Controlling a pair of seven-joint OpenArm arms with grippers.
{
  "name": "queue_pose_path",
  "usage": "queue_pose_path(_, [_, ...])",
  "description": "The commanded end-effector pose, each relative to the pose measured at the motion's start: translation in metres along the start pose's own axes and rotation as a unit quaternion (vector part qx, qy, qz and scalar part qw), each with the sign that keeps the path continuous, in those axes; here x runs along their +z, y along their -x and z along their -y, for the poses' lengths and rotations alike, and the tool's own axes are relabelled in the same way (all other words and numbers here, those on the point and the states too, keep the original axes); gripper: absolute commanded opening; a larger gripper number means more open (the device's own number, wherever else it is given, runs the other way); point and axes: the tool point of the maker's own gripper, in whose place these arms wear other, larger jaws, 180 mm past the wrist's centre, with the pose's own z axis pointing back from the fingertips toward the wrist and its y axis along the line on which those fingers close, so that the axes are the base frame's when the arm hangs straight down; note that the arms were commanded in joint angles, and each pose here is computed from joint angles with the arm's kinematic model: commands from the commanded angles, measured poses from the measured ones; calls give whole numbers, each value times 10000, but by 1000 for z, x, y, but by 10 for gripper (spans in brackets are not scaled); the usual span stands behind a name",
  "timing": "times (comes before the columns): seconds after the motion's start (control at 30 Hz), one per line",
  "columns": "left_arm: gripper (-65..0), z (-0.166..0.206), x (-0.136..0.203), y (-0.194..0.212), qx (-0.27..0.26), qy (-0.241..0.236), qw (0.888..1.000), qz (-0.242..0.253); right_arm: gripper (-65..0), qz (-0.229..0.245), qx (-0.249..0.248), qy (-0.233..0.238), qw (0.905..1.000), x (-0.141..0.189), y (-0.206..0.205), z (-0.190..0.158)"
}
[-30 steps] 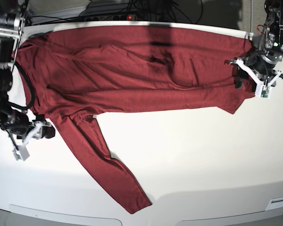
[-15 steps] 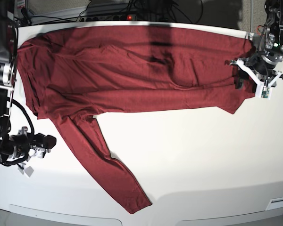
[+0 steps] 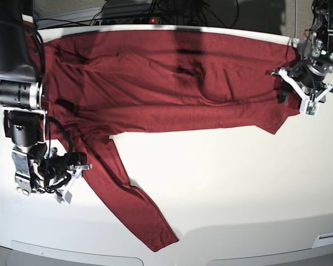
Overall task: Fold the T-shirt properly
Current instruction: 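Move the right gripper to the hanging sleeve and grasp its cuff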
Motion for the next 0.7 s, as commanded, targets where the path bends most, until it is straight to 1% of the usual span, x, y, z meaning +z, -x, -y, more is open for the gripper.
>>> queue_pose_path(0.0, [-311, -6, 2, -16, -54, -53, 9997, 253, -383, 301, 5, 162, 9994, 16, -24, 10])
queue_pose_path(0.4, [-311, -7, 2, -17, -57, -57, 9996, 273, -383, 237, 54, 347, 9991, 18, -20, 21])
queue_pose_path(0.47, [-311, -7, 2, -17, -55, -56, 9996, 274, -383, 309, 70, 376, 9988, 19, -23, 22])
queue_pose_path(0.57, [-311, -7, 2, -17, -55, -57, 9996, 270, -383, 399, 205, 555, 9974, 19, -26, 28])
queue_pose_path(0.67, [-311, -6, 2, -17, -54, -55, 9996, 272, -383, 391, 206, 548, 9975, 16, -22, 28])
